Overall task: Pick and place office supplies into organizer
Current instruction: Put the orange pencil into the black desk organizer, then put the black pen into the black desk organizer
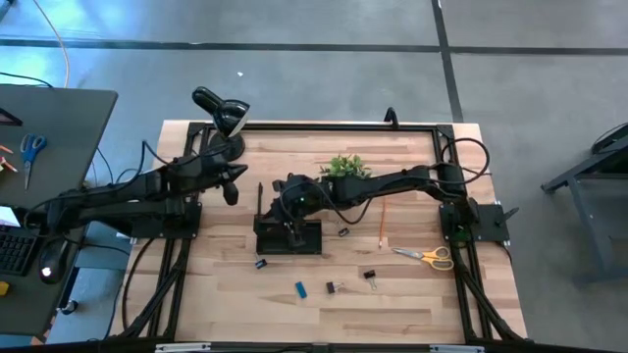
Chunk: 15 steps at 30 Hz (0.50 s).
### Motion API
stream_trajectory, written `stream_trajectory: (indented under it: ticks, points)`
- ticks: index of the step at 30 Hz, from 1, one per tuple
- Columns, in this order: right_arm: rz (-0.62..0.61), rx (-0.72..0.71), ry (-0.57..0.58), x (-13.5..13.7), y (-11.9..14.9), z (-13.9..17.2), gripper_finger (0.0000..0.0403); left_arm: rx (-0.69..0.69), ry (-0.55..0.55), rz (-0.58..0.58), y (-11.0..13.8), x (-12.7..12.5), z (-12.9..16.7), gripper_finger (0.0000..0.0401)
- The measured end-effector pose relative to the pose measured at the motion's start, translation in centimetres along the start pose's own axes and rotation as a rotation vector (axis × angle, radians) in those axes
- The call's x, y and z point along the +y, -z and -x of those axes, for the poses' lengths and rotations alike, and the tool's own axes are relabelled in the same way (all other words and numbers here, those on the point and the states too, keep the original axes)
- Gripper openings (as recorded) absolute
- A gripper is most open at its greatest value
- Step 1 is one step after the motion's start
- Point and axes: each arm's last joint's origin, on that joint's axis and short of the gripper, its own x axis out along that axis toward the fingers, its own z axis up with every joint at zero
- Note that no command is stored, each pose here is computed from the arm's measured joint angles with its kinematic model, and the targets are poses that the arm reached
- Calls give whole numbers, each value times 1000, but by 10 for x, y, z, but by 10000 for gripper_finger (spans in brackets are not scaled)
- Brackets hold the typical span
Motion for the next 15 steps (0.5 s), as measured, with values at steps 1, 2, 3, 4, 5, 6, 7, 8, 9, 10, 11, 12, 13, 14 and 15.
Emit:
stream_trajectory:
  ticks: [1, 2, 3, 4, 5, 6, 7, 8, 9, 10, 11, 12, 13, 14, 15]
  points:
    - [2, -2, -7, 2, -1, 0, 122, 21, -19, 5, 2, 0, -1, 1]
    - [2, -4, -15, 2, -3, 2, 129, 41, -41, 11, 4, 1, -3, 1]
    - [5, -4, -25, 4, -5, 5, 135, 63, -56, 18, 6, 1, -4, 3]
    - [10, -15, -31, 7, -11, 10, 142, 87, -74, 26, 8, 1, -6, 7]
    - [16, -24, -36, 9, -17, 16, 149, 113, -88, 33, 10, 2, -8, 14]
    - [21, -36, -41, 12, -24, 25, 156, 135, -100, 42, 12, 2, -10, 23]
    - [27, -45, -42, 14, -31, 34, 163, 150, -113, 54, 14, 1, -12, 33]
    - [30, -50, -39, 16, -38, 42, 170, 169, -126, 67, 15, 1, -15, 44]
    - [33, -52, -26, 17, -44, 52, 177, 193, -137, 81, 17, 1, -17, 56]
    - [33, -37, -9, 19, -48, 61, 182, 216, -148, 98, 19, 1, -20, 69]
    - [33, -16, 14, 22, -51, 68, 187, 237, -158, 117, 21, 0, -23, 81]
    - [33, -2, 41, 22, -54, 76, 192, 259, -169, 134, 23, 0, -26, 94]
    - [32, 20, 69, 23, -56, 83, 195, 286, -179, 145, 26, -1, -29, 105]
    - [30, 39, 95, 23, -58, 90, 198, 317, -194, 152, 29, -1, -32, 115]
    - [28, 49, 113, 23, -59, 95, 199, 339, -209, 162, 32, -2, -36, 124]
